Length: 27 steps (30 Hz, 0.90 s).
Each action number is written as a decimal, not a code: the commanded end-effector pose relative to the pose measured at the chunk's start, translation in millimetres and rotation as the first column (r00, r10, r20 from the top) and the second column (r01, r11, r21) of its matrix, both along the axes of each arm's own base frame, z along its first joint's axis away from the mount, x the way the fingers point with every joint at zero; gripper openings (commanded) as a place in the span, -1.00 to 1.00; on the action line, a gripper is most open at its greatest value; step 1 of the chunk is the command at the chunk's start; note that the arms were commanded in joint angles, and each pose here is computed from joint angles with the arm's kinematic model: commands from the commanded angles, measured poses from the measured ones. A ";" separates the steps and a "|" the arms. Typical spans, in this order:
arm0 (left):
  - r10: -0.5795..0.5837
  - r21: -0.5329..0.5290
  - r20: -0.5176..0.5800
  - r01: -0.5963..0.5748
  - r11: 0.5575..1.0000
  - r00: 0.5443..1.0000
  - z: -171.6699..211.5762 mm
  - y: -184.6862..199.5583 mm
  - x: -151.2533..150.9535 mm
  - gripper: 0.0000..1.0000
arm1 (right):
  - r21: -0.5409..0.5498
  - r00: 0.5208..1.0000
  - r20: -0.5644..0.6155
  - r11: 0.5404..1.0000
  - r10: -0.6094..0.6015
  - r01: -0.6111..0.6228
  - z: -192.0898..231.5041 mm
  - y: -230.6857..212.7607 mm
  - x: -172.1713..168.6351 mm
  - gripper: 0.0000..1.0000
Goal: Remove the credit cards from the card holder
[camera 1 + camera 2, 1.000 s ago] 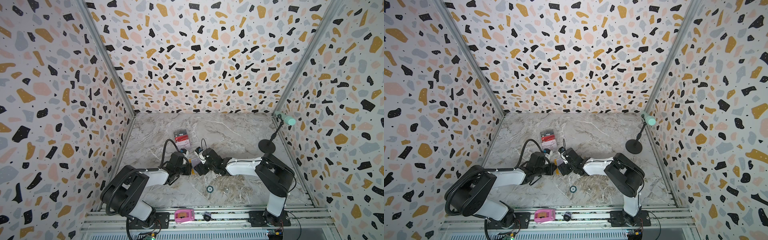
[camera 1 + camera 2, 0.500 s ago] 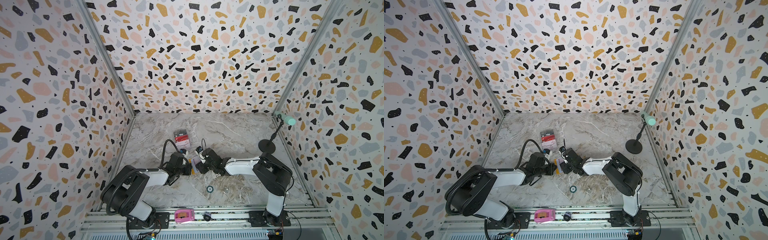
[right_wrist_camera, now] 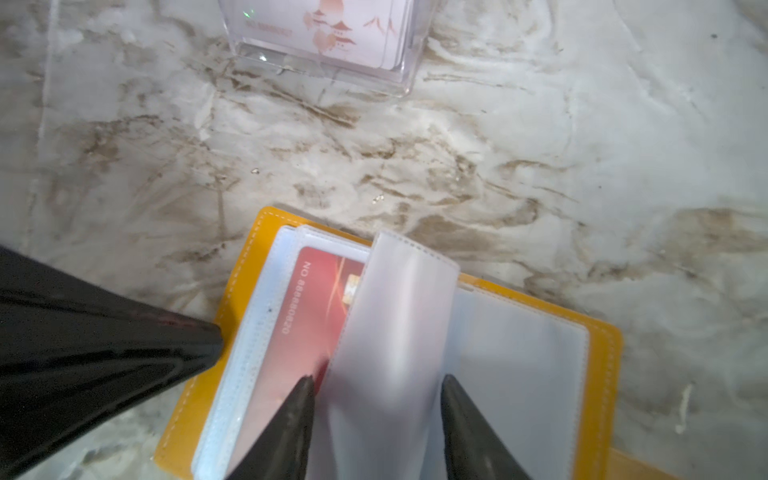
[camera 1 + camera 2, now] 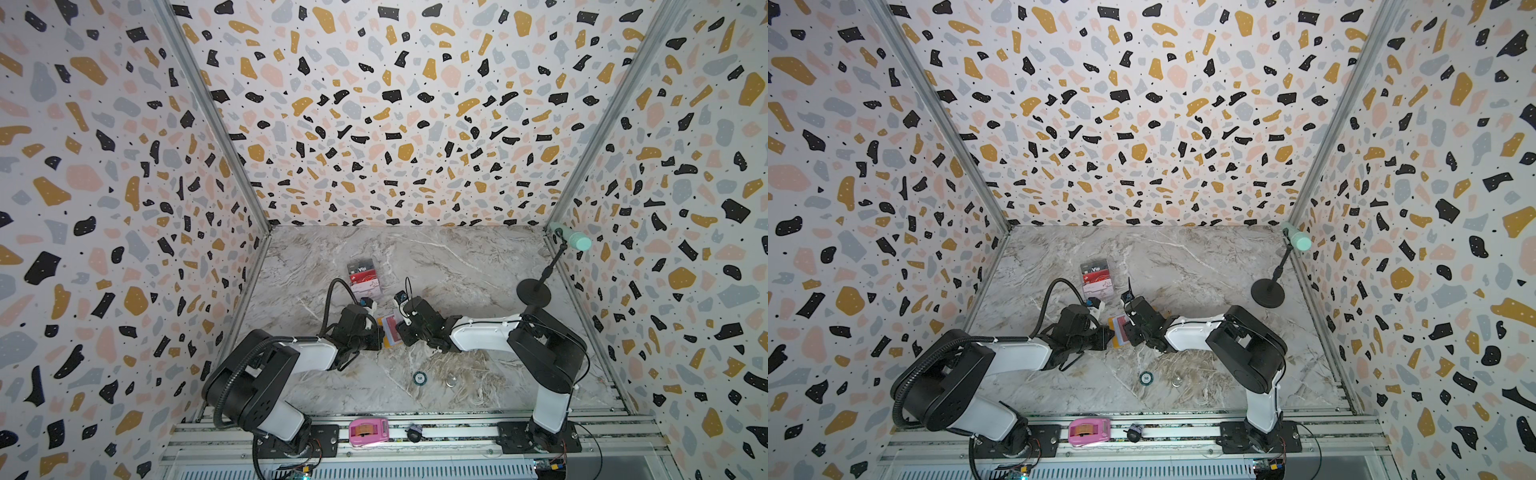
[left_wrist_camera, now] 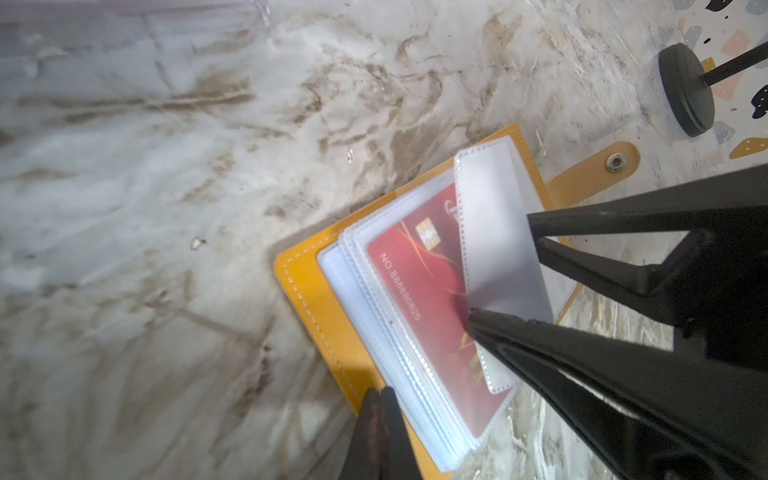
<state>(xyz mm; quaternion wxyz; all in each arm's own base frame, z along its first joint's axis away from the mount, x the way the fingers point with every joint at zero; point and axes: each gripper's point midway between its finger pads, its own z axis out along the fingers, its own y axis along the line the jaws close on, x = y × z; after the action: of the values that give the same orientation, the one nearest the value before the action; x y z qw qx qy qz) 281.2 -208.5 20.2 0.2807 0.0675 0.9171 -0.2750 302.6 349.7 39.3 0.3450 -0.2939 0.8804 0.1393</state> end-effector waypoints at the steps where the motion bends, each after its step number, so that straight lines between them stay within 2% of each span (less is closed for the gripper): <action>1: -0.013 0.097 -0.123 0.025 0.995 0.992 -35.0 14.6 -26.5 -1.00 | -0.025 0.998 0.013 0.998 -0.058 0.058 10.2 -17.2 1.8 0.00; 20: -0.039 0.091 -0.115 0.050 0.995 0.993 -34.3 9.6 -23.2 -1.00 | -0.050 0.983 0.028 0.982 -0.183 0.184 24.4 -63.6 11.1 -0.10; 27: -0.044 0.098 -0.115 0.056 0.994 0.992 -33.0 10.3 -23.9 -1.00 | -0.047 0.981 0.031 0.980 -0.192 0.193 29.2 -68.2 11.3 -0.13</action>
<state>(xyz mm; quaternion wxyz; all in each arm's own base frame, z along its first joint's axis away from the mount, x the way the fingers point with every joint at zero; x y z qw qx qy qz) 284.8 -213.5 20.5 0.2845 0.0849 0.9136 -0.2779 315.4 287.3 58.5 0.3568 -0.2263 0.9025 0.0842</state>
